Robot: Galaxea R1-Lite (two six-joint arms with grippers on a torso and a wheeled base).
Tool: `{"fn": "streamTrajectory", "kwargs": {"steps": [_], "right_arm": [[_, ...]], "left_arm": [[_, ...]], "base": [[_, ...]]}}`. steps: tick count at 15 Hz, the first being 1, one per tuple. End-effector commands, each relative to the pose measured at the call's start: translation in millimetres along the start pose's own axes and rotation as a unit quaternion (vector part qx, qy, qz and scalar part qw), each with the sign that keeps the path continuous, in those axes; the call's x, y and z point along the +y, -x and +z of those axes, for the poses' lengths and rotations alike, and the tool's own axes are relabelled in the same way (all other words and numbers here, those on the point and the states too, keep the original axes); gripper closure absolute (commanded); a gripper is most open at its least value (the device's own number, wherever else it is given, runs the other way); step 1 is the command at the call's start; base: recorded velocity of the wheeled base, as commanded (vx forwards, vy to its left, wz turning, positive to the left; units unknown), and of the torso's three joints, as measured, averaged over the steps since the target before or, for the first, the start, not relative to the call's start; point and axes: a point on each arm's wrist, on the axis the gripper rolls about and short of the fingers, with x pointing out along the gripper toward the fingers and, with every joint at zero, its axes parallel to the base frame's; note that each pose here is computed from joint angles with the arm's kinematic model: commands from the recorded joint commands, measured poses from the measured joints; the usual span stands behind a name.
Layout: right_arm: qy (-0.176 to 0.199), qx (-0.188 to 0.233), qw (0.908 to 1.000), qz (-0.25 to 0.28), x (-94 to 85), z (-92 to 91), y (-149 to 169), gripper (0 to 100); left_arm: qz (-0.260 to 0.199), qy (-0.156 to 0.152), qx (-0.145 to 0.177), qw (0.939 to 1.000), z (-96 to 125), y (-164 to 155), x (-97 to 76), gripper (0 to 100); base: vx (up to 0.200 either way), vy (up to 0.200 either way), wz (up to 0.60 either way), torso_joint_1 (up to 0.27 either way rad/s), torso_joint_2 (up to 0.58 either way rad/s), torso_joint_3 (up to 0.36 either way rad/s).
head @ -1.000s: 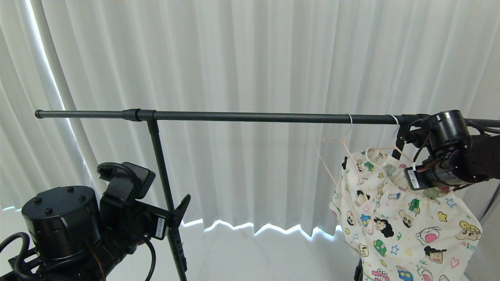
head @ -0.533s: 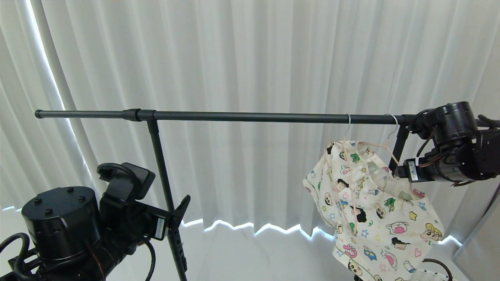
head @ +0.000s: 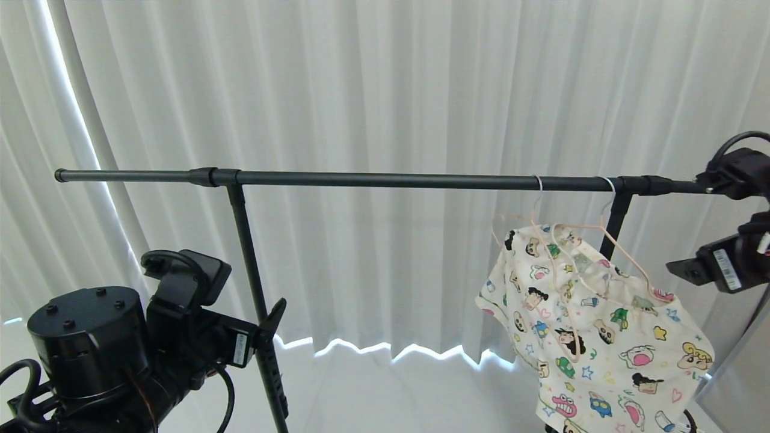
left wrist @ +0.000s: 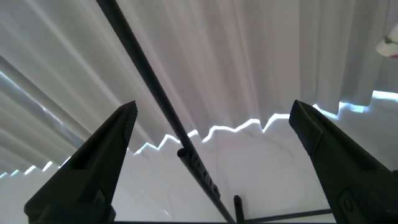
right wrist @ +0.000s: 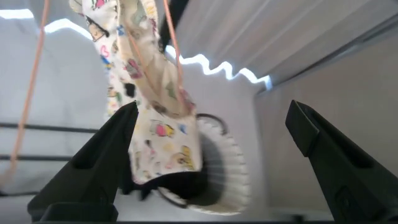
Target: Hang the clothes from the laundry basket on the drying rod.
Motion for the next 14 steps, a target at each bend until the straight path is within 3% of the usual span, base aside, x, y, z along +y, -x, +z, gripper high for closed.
{"fn": "streamTrajectory", "kwargs": {"steps": [1, 5, 12, 14], "right_arm": [[0.002, -0.026, 0.9995, -0.019, -16.8, -15.5, 28.4, 0], [0.056, -0.032, 0.9975, -0.030, -19.4, -35.2, 35.6, 0], [0.050, -0.044, 0.9957, -0.065, -23.3, -57.0, 34.3, 0], [0.052, -0.042, 0.9956, -0.066, -22.7, -61.8, 36.0, 0]], "left_arm": [[0.006, 0.002, 0.001, 1.0000, -0.3, -1.0, 2.4, 0], [0.015, 0.004, 0.001, 0.9999, -0.2, -0.9, 6.2, 0], [0.020, 0.008, -0.008, 0.9997, 2.6, 2.4, 9.4, 0], [0.020, 0.008, -0.007, 0.9997, 2.2, 2.5, 9.4, 0]], "base": [[-0.200, 0.000, 0.00, 0.012, 0.01, -0.002], [-0.200, 0.000, 0.00, -0.001, 0.00, 0.001], [-0.200, 0.000, 0.00, 0.004, 0.00, 0.003], [0.000, 0.000, 0.00, 0.000, 0.00, 0.000]]}}
